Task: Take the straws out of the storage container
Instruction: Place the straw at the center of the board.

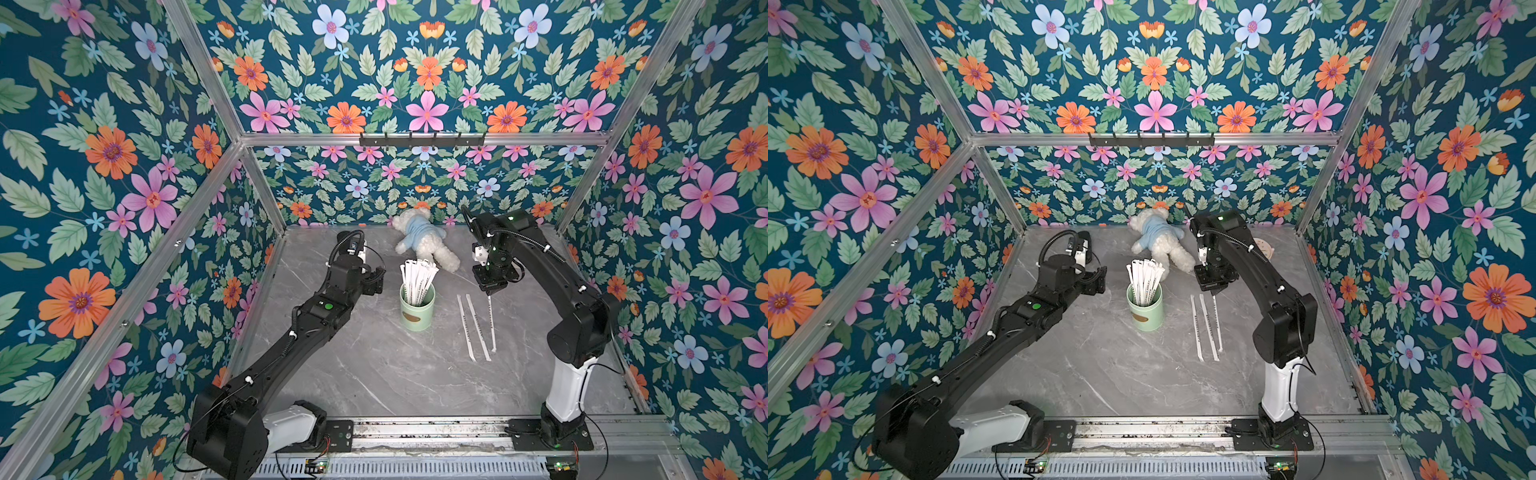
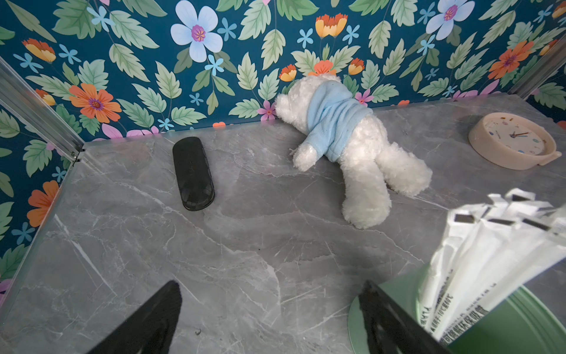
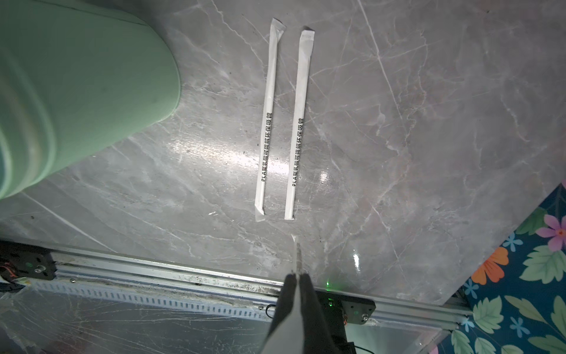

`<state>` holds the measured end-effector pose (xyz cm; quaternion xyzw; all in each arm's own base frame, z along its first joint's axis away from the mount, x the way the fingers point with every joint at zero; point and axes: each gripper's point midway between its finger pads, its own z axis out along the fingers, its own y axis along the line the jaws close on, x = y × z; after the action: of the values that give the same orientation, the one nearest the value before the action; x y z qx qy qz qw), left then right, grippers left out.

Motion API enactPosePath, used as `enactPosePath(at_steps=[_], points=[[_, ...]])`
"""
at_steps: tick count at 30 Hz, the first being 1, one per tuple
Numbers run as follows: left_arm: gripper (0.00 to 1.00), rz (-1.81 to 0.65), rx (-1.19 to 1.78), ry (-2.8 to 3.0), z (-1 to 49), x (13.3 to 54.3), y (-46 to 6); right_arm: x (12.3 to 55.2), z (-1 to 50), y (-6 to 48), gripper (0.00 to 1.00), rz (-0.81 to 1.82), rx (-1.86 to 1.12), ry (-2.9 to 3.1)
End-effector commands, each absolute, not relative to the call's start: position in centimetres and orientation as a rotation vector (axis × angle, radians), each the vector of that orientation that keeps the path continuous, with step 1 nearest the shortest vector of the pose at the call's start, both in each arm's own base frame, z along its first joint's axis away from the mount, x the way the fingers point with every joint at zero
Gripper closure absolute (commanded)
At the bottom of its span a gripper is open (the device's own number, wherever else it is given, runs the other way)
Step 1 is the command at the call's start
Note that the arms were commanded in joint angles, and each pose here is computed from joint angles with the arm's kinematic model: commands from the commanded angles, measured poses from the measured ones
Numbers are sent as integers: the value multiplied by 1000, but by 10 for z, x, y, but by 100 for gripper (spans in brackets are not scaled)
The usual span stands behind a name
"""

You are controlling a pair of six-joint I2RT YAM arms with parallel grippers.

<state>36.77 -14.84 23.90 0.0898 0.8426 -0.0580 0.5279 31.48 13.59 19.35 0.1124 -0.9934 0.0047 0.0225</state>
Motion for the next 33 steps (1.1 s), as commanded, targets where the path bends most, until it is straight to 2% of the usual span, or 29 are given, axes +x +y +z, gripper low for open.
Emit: enactPosePath(at_steps=[1,14,33], points=[[7,-145,222,1995,245,369,-150,301,185,123,95,68,343,-2971],[7,-150,240,2006,240,368,-155,316,139,115,94,90,307,-2842],[7,-138,242,2015,236,369,-155,337,106,118,89,58,298,-2804]])
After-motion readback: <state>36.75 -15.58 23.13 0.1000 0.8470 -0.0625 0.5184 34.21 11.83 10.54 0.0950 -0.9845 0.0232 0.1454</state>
